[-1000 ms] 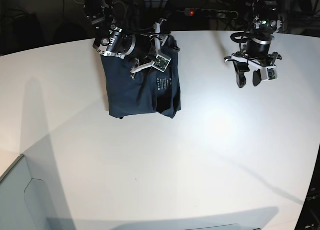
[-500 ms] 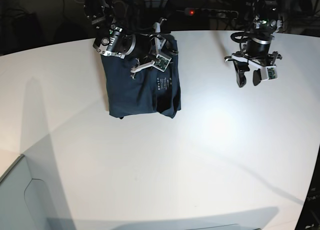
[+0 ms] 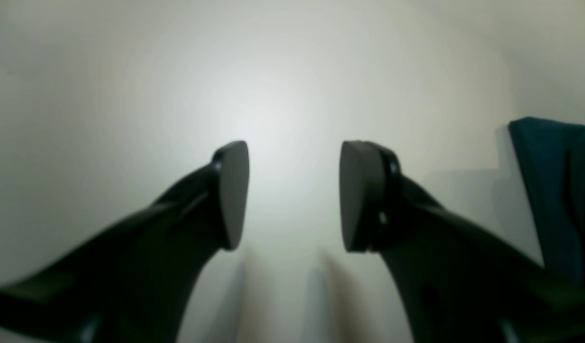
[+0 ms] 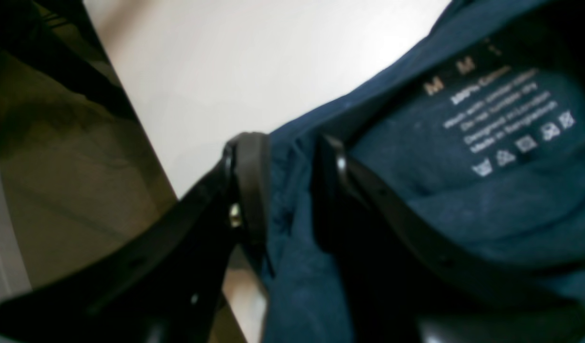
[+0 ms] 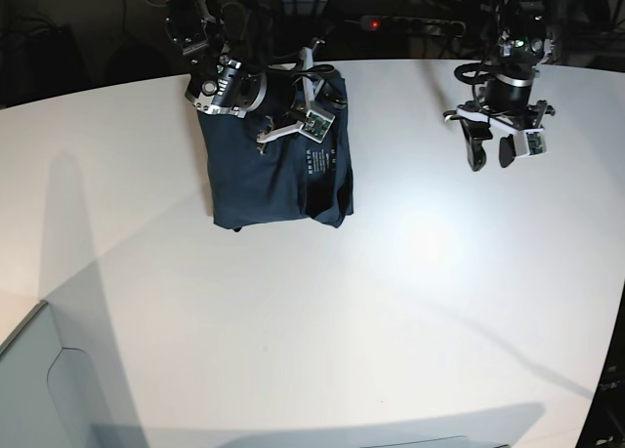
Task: Fold the T-shirt properly
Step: 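Press and smooth the folded bundle with the right gripper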
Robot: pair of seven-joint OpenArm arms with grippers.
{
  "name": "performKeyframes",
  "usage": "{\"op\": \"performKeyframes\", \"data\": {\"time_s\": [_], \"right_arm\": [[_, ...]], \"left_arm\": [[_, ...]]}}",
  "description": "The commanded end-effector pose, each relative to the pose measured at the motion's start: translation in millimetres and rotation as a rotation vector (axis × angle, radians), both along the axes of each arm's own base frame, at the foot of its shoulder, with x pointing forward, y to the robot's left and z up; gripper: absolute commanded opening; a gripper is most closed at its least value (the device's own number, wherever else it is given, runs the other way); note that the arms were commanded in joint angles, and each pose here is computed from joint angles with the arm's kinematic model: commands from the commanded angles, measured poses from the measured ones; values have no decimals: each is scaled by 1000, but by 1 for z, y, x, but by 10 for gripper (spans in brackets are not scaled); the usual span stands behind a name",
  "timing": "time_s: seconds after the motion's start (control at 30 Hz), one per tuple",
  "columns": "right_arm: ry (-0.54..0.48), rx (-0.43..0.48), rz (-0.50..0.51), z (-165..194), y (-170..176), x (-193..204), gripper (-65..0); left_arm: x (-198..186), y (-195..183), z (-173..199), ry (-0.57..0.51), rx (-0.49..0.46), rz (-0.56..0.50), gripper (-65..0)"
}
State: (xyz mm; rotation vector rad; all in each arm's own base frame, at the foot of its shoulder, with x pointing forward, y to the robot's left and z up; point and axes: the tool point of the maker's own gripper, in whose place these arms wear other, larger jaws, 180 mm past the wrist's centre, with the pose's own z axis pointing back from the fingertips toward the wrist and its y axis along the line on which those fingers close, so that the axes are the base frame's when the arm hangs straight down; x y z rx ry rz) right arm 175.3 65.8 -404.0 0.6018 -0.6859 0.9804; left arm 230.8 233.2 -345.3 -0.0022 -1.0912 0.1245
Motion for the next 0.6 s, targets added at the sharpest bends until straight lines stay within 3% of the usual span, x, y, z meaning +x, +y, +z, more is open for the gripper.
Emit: {"op": "performKeyframes", "data": {"time_s": [0.0, 0.1, 0.2, 0.57], "right_arm": [[-21, 45, 7, 10, 7, 4, -511], [-20, 43, 7, 10, 6, 3, -539], [-21, 43, 7, 10, 6, 4, -650], [-134, 92, -1, 52, 9, 7, -646]], "left_arm": [[3, 2, 10, -39, 7, -2, -352], [4, 1, 10, -40, 5, -1, -352], [4, 2, 10, -40, 7, -2, -352], [4, 1, 11, -42, 7, -2, -352]]}}
